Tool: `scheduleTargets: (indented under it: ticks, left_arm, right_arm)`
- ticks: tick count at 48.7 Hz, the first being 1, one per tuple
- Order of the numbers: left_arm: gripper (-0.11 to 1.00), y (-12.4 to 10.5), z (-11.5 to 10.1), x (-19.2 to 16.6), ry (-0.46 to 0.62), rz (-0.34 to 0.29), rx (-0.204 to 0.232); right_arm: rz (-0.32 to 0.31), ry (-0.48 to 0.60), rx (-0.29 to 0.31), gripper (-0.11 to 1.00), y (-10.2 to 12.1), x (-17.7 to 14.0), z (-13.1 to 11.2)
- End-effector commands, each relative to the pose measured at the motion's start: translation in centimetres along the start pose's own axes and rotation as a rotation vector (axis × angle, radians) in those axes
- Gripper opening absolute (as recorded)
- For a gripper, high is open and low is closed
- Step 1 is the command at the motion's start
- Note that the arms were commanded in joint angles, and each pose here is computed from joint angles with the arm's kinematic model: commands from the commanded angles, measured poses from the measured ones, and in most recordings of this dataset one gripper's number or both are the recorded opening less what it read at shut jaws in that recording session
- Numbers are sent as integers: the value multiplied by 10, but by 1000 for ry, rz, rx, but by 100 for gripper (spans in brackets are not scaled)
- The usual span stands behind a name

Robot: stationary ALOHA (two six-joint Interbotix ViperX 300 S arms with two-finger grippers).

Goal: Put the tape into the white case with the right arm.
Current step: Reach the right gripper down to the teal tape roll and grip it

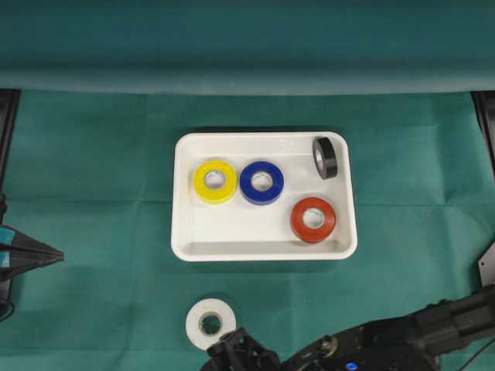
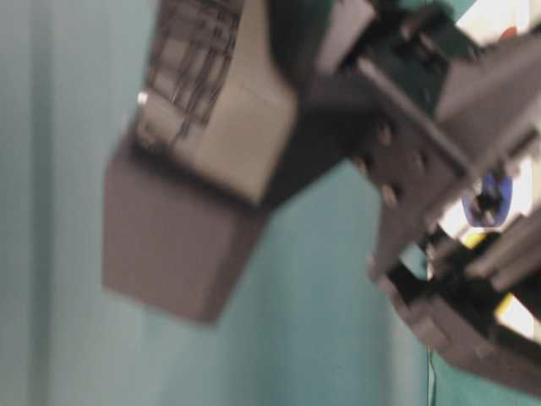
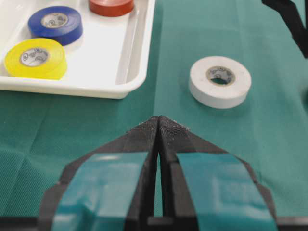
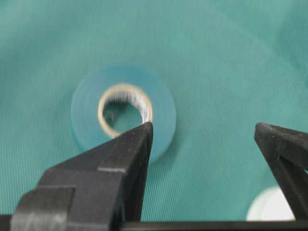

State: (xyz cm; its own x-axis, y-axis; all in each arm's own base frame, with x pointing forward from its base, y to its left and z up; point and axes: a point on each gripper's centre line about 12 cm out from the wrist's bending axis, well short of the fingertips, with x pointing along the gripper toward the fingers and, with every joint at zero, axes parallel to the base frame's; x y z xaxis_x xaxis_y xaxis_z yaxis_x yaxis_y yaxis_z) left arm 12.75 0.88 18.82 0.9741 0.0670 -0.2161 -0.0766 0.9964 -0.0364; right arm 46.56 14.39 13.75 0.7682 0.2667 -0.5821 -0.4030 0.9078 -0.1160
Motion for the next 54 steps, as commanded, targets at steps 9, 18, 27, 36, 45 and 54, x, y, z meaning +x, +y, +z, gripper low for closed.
scheduleTargets:
  ticks: [9, 18, 27, 36, 45, 54]
  left_arm:
    - [0, 0, 5, 0, -12, 4, -2]
    - [0, 0, 5, 0, -11, 4, -1]
    - [0, 0, 4, 0, -11, 4, -4]
    - [0, 1, 2, 1, -16, 4, -4]
    - [0, 1, 2, 1, -16, 4, -4]
    - [0, 1, 2, 1, -16, 4, -4]
  right_arm:
    - [-33, -17, 132, 69, -3, 8, 23]
    - [-61, 13, 152, 69, 3, 13, 32]
    - [-77, 77, 253, 69, 9, 23, 22]
    - [-99, 132, 310, 69, 9, 27, 13]
    - [-111, 157, 337, 69, 9, 30, 11]
    - [-110, 175, 355, 69, 10, 44, 4]
